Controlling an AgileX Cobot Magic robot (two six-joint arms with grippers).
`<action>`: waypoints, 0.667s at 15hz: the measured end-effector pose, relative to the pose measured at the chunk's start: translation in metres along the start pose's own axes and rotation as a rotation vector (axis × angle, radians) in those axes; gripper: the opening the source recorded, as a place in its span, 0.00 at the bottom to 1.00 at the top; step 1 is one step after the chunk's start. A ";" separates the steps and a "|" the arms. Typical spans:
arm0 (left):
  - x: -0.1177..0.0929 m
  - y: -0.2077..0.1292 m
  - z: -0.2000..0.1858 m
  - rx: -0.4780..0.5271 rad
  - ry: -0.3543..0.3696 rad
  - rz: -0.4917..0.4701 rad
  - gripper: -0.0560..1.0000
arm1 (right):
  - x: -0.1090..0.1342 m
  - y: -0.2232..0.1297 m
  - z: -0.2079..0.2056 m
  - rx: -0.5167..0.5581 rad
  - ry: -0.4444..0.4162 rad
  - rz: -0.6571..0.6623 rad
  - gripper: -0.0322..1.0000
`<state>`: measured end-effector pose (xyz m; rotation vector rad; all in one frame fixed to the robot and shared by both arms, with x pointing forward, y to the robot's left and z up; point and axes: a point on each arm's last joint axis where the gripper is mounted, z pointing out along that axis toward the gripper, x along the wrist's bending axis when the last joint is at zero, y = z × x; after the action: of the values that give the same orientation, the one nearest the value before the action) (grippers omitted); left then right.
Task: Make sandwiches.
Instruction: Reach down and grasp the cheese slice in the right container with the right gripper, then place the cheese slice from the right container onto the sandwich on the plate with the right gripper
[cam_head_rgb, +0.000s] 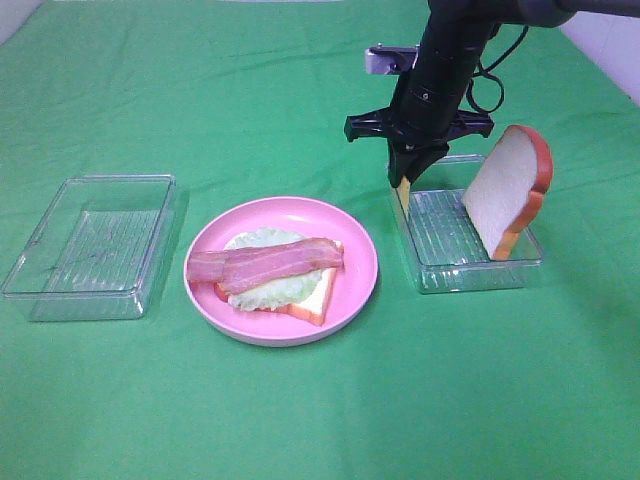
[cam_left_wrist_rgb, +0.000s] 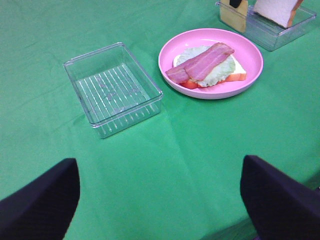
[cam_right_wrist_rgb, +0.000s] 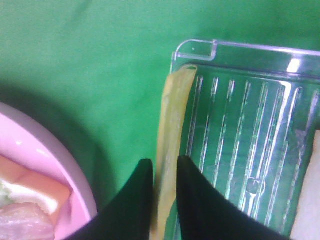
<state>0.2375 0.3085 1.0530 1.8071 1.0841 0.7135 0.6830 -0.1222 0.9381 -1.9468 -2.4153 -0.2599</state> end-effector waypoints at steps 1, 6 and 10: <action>0.000 0.000 0.000 0.000 0.000 0.000 0.83 | 0.000 0.000 0.000 0.001 0.000 0.000 0.12; 0.000 0.000 0.000 0.000 0.000 0.000 0.83 | 0.001 0.001 -0.007 0.012 0.000 -0.003 0.03; 0.000 0.000 0.000 0.000 0.000 0.000 0.83 | 0.012 -0.002 -0.052 -0.029 0.076 -0.026 0.03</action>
<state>0.2375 0.3085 1.0530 1.8071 1.0841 0.7135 0.6738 -0.1188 0.9905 -1.8819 -2.4033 -0.3652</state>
